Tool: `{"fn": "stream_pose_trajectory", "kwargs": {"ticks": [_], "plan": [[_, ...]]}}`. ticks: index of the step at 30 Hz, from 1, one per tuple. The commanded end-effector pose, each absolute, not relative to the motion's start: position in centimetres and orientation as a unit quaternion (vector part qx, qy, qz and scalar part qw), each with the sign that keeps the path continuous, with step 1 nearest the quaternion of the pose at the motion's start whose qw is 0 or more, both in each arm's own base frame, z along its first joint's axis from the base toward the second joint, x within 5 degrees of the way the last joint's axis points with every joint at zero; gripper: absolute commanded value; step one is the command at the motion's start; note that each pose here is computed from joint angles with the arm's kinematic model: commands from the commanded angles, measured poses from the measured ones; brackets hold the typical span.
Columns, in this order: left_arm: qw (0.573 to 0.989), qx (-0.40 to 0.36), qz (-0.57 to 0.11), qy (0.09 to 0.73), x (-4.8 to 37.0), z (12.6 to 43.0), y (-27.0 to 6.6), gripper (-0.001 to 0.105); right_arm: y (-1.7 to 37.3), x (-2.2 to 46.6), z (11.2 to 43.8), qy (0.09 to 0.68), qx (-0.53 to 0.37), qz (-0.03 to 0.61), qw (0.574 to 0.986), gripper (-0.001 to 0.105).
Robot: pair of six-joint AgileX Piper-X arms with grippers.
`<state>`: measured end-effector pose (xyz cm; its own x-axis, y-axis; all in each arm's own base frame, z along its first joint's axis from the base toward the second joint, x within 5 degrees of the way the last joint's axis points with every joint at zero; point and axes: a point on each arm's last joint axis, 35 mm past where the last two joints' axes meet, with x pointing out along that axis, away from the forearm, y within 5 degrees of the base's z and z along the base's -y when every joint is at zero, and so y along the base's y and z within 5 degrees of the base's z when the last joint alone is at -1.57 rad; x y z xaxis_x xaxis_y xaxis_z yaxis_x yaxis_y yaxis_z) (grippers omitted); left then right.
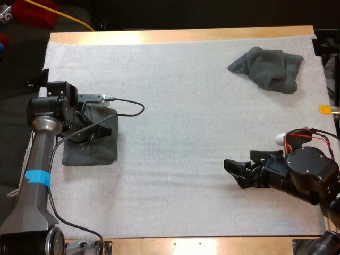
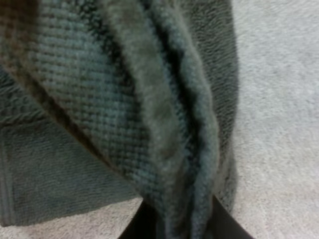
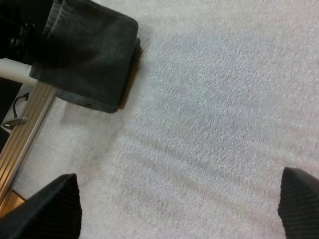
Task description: Pick towel from pile, fold and stack
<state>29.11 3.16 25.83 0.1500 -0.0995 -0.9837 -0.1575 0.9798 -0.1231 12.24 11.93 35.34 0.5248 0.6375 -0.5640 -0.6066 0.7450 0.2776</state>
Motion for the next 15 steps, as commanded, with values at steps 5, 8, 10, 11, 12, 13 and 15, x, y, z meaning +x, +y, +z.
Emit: {"fn": "stream_pose_trajectory", "kwargs": {"ticks": [5, 8, 10, 11, 12, 13, 15], "plan": [[0.741, -0.098, 0.058, 0.662, 29.4, 24.8, 4.9, 0.0, 11.9, 12.2, 35.8, 0.324, 0.027, 0.361, 0.874, 0.078], [0.733, -0.076, 0.087, 0.67, 29.6, 24.1, 5.5, 0.0, 11.9, 12.2, 35.8, 0.324, 0.027, 0.361, 0.874, 0.078], [0.733, -0.071, 0.093, 0.67, 29.7, 24.0, 5.5, 0.0, 11.9, 12.2, 35.8, 0.324, 0.027, 0.361, 0.874, 0.078], [0.733, -0.067, 0.094, 0.671, 29.8, 23.8, 5.6, 0.0, 11.9, 12.2, 35.8, 0.324, 0.027, 0.361, 0.874, 0.078], [0.733, -0.059, 0.094, 0.671, 30.0, 23.6, 5.6, 0.0, 11.9, 12.2, 35.8, 0.324, 0.027, 0.361, 0.874, 0.078], [0.735, -0.056, 0.092, 0.67, 30.0, 23.6, 5.7, 0.0, 11.9, 12.2, 35.8, 0.324, 0.027, 0.361, 0.874, 0.078], [0.735, -0.044, 0.1, 0.67, 30.0, 23.6, 5.8, 0.0, 11.9, 12.2, 35.8, 0.324, 0.027, 0.361, 0.874, 0.078]]}}
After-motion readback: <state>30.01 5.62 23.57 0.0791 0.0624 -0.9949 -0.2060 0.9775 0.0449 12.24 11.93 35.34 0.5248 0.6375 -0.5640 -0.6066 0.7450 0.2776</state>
